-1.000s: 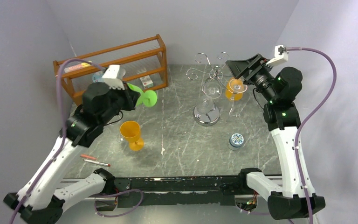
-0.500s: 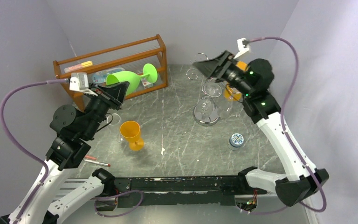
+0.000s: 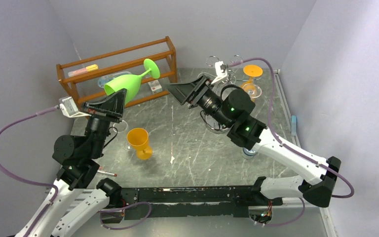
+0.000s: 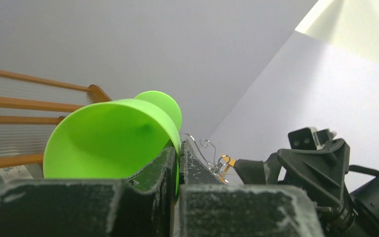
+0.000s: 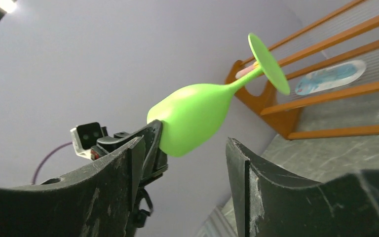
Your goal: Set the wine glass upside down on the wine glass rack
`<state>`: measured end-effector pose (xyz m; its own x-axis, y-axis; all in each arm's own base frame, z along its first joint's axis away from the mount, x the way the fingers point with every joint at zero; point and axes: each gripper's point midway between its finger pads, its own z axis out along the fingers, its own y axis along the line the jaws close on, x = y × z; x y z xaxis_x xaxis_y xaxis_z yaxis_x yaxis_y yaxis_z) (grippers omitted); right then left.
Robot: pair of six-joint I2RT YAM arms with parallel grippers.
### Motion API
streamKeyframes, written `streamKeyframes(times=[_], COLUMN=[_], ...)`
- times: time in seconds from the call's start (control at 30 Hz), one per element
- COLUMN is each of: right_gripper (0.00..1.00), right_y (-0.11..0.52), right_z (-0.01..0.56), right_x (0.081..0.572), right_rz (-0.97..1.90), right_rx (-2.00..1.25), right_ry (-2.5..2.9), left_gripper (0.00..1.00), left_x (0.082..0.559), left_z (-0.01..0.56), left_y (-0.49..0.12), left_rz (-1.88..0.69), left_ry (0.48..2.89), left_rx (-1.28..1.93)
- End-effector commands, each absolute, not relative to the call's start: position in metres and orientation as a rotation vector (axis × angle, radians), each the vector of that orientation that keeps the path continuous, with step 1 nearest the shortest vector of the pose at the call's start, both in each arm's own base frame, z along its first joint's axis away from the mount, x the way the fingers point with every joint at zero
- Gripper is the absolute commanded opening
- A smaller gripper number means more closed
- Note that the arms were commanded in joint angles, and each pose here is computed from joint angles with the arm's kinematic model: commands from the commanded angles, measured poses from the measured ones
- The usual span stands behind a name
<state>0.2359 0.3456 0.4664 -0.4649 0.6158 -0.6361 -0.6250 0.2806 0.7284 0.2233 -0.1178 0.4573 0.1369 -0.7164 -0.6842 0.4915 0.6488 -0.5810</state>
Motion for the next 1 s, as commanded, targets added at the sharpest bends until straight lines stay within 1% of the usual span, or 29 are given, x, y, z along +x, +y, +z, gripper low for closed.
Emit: streamKeyframes(times=[0.0,0.1,0.23,0.33,0.4,0.6,0.97], right_gripper=[0.63,0.6,0.56,0.48,0.46,0.47,0.49], right_y=[0.35,0.366,0.388,0.392,0.392,0.396,0.396], right_z=[0.476,0.48,0.481,0.482,0.488,0.507,0.507], right_x=[0.237,0.227,0.227,0.231,0.231,0.234,0.251], right_rz=[1.516,1.589,1.664,1.735,1.777,1.817,1.741], right_rx=[0.239,0.29,0.384,0.47,0.492,0.514,0.591], right_ry=[1.385,1.364,1.372,1.328,1.27,1.198,1.189], left_gripper=[0.05,0.05,0.05,0.05,0.05,0.05,0.05], left_x=[0.208,0.207,0.198,0.191,0.189,0.187,0.185], left_z=[0.487,0.489,0.499,0.505,0.507,0.508,0.507], left_y=[-0.1,-0.105,-0.113,-0.12,-0.123,-0.13,-0.134], left_rz=[-0.952,-0.98,-1.042,-1.083,-1.099,-1.141,-1.158], left_ry=[0.95,0.952,0.917,0.895,0.891,0.88,0.888], left_rx=[-0.304,-0.288,-0.242,-0.195,-0.18,-0.151,-0.132])
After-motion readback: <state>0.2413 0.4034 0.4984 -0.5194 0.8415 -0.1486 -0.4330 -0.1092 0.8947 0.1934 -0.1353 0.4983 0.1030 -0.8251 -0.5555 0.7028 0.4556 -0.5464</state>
